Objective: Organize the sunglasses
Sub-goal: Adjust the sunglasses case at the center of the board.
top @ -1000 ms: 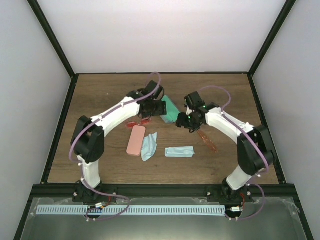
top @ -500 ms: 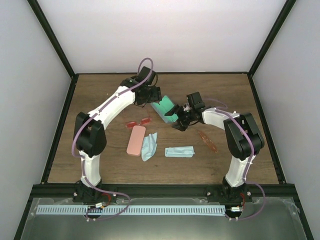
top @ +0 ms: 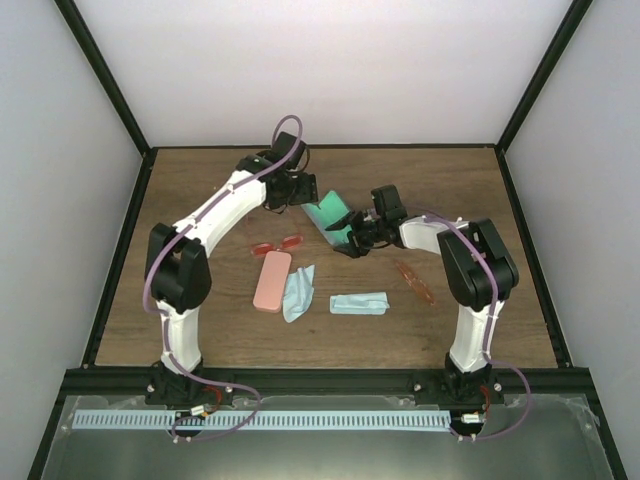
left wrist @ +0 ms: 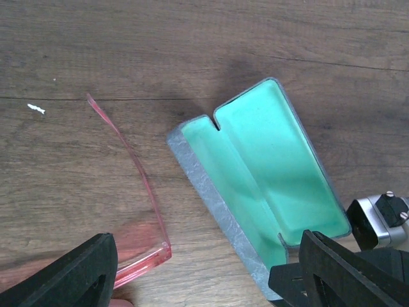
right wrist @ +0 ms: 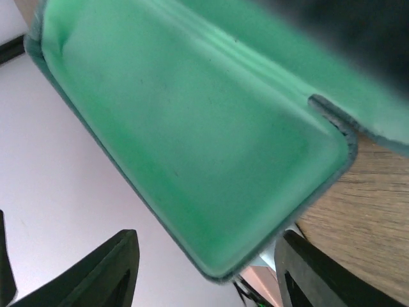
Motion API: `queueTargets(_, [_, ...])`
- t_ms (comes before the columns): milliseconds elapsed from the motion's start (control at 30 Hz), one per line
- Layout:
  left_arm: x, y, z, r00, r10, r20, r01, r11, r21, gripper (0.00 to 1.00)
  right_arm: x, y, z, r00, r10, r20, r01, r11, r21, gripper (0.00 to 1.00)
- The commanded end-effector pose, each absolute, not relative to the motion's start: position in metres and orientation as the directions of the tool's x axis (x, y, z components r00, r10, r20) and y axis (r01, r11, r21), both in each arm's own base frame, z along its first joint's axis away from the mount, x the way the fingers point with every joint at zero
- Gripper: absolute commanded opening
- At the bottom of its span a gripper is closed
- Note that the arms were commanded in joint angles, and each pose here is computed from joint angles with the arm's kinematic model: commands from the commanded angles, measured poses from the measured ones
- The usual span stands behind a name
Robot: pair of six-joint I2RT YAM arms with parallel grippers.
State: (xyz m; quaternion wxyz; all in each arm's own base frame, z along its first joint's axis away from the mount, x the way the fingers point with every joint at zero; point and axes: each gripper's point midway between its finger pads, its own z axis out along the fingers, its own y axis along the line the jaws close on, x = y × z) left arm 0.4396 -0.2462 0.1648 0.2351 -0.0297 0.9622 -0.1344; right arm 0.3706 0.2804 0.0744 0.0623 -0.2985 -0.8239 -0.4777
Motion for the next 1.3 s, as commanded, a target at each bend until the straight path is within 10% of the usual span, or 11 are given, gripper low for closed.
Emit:
queueTargets(0, [0.437,-0.241,0.17,-0.888,-0.106,-0.447,0.023,0.961,-0.274,0.8,0.365,0.282,0.065,-0.812,0.416,0.409,0.563,0.377,0.735,0.53])
queueTargets(267, [0.43,-0.235,0.163,-0.894,-0.082,-0.441,0.039,0.965,-0.258,0.78,0.338,0.272,0.017,-0.778,0.4,0.485,0.624,0.401,0.67,0.09])
queueTargets(1267, [0.422,-0.257,0.144,-0.926,-0.077,-0.369,0.068,0.928,-0.366,0.76,0.317,0.15,0.057,-0.969,0.216,-0.118,0.169,0.932,0.32,0.01])
